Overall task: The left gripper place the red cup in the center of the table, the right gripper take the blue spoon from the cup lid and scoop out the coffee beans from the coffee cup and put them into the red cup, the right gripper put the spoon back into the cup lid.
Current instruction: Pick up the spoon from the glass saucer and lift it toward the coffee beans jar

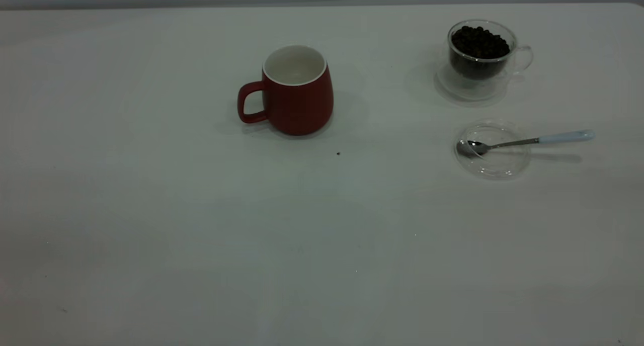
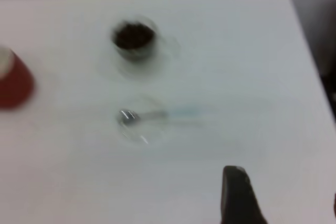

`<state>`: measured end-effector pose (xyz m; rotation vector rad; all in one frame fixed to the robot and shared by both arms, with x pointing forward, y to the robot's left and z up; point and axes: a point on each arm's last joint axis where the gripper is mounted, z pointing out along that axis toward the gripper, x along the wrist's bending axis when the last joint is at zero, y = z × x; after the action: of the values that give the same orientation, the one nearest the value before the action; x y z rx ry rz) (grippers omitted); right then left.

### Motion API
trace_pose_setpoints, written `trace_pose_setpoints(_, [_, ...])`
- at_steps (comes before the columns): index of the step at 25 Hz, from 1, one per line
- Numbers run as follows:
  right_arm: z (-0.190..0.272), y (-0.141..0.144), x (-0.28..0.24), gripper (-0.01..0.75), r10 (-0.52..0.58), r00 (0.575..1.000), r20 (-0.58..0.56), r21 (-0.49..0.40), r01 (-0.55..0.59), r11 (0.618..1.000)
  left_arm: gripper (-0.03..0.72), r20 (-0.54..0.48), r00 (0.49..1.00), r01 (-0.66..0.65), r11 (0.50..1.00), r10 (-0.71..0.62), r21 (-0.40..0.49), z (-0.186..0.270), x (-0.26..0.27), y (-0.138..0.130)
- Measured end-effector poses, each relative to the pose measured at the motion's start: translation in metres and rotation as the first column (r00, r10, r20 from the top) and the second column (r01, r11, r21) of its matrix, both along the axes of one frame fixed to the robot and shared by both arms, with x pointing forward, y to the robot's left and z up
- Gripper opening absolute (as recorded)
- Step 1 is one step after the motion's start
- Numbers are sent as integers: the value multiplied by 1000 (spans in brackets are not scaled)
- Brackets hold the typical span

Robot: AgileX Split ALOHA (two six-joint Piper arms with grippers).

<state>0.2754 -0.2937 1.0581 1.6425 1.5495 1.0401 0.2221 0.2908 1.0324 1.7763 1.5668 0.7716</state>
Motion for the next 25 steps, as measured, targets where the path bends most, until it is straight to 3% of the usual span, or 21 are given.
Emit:
trace_pose_setpoints(6, [-16, 4, 81, 514, 57, 996, -70, -47, -61, 997, 587, 0, 1000, 0, 1000, 0, 0, 0, 0, 0])
trace_pose_setpoints(10, [-41, 6, 132, 551, 52, 988, -144, -17, -55, 998, 587, 0, 1000, 0, 1000, 0, 0, 0, 0, 0])
trace_pose_setpoints(16, [-82, 10, 189, 555, 48, 941, -335, 40, -37, 999, 587, 0, 1000, 0, 1000, 0, 0, 0, 0, 0])
trace_pose_setpoints(25, [-139, 5, 259, 556, 35, 857, -514, 97, 17, 995, 587, 0, 1000, -1, 1000, 1, -1, 0, 0, 0])
